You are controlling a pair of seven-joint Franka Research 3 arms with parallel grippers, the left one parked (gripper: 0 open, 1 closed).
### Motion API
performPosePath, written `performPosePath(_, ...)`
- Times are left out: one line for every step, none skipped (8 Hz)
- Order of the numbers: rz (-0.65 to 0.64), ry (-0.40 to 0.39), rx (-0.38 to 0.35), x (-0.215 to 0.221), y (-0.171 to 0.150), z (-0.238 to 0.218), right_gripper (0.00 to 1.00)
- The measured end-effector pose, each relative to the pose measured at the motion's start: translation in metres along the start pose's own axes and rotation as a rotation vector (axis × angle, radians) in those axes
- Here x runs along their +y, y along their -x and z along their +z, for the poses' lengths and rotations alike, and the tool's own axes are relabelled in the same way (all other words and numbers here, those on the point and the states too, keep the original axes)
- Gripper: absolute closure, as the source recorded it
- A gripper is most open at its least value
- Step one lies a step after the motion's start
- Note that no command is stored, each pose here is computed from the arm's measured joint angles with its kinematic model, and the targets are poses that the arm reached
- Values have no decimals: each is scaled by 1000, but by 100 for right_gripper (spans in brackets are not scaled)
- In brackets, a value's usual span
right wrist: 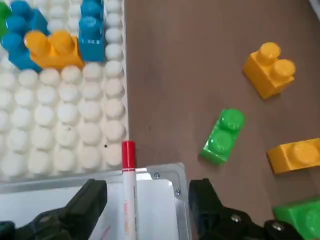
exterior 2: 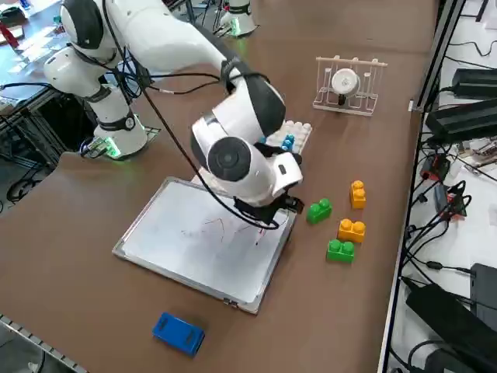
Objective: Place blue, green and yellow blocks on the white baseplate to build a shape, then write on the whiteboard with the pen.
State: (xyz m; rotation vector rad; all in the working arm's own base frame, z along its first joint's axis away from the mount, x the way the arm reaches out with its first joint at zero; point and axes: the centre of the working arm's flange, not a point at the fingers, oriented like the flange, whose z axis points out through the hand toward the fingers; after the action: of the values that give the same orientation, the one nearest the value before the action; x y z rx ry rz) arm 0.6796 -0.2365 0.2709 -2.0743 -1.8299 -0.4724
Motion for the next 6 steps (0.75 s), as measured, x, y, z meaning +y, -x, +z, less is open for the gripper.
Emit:
performPosePath(46, -5, -8, -2, -12, -18, 0)
performPosePath(100, -8, -30, -3, -28, -37, 0)
performPosePath(164, -8, -55, -5, -46, -56, 0)
performPosePath(229, -7, -76, -8, -69, -74, 0)
performPosePath(303, -9, -98, -12, -95, -90, 0)
performPosePath(380, -11, -113, -17, -122, -105, 0)
